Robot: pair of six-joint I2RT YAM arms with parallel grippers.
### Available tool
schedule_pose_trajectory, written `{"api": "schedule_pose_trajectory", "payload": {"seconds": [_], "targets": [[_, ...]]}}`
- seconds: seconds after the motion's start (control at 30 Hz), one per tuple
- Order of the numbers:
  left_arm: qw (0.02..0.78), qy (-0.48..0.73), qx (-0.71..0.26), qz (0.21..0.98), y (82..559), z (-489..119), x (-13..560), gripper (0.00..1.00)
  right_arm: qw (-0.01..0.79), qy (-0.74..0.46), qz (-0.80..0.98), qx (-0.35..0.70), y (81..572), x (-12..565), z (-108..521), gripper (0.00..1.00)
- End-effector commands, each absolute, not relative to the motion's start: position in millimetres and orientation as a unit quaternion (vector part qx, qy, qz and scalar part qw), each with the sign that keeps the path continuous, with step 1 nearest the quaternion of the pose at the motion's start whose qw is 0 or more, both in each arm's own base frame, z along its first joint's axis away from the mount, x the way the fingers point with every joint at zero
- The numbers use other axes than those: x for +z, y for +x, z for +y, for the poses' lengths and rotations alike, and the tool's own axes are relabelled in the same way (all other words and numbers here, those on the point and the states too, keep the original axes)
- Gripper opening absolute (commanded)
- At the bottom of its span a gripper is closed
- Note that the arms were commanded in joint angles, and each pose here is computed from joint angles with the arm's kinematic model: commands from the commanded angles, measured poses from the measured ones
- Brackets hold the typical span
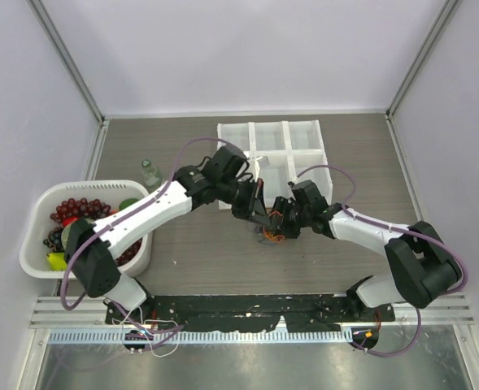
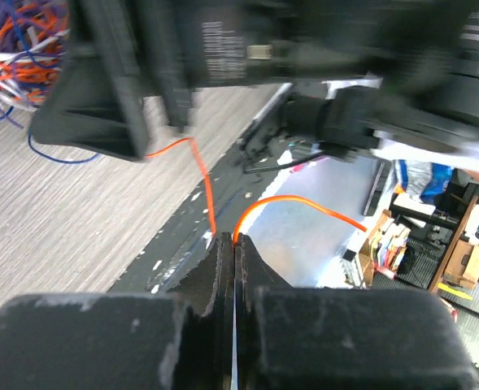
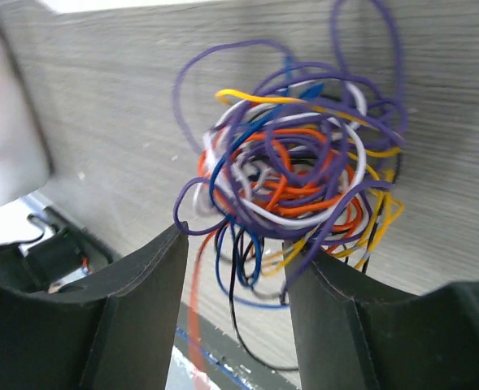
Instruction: Untangle the cables
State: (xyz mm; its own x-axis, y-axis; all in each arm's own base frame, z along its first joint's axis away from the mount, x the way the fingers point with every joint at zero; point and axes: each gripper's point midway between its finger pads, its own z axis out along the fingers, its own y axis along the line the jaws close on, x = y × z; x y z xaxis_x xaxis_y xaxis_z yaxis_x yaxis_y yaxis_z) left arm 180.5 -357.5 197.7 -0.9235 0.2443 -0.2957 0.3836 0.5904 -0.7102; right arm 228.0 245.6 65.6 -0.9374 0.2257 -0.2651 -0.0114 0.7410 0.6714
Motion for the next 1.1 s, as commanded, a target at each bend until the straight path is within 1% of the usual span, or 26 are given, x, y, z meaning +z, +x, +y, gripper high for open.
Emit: {"api": "schedule_pose_trajectory", "payload": {"seconds": [0.0,0.13,0.23,0.27,0.33,0.4,0.5,0.57,0.7,0.83,0.9,0.93,0.97,1.03,1.07], "targets": [[0.205,0.221,-0.502,0.81,174,-353,337,0.0,0.195,0.089,0.935,0.282,252,53,230,0.56],[0.383,0.211,-0.502,0.747,185,-321,471,0.0,0.19,0.096,0.941,0.263,250,44,223,0.55],[0.501,0.178,-0.514,0.673,183,-286,575,0.0,0.191,0.097,0.942,0.259,248,44,221,0.5],[0.536,0.171,-0.523,0.64,176,-274,607,0.0,0.192,0.098,0.942,0.256,247,44,219,0.5],[0.591,0.148,-0.542,0.579,164,-249,658,0.0,0.197,0.101,0.942,0.252,246,46,216,0.49],[0.623,0.134,-0.568,0.52,149,-231,694,0.0,0.199,0.105,0.943,0.245,245,44,211,0.49],[0.647,0.115,-0.594,0.464,136,-214,726,0.0,0.196,0.117,0.95,0.215,241,38,198,0.48],[0.65,0.112,-0.605,0.446,129,-209,736,0.0,0.2,0.129,0.956,0.17,239,33,180,0.48],[0.662,0.102,-0.6,0.437,127,-200,743,0.0,0.215,0.164,0.957,0.105,237,29,146,0.48],[0.703,0.079,-0.559,0.433,128,-174,746,0.0,0.247,0.203,0.946,0.053,236,39,111,0.45],[0.713,0.056,-0.534,0.451,138,-166,738,0.0,0.264,0.226,0.938,0.024,237,48,88,0.46],[0.714,0.055,-0.527,0.458,141,-165,734,0.0,0.276,0.244,0.929,0.021,240,54,75,0.48],[0.717,0.051,-0.519,0.462,143,-163,732,0.0,0.28,0.246,0.928,0.012,238,57,66,0.55],[0.725,0.04,-0.502,0.469,146,-155,729,0.0,0.267,0.29,0.919,-0.021,235,53,28,0.63],[0.73,0.034,-0.495,0.47,147,-150,729,0.0,0.264,0.289,0.919,-0.033,234,52,18,0.63]]}}
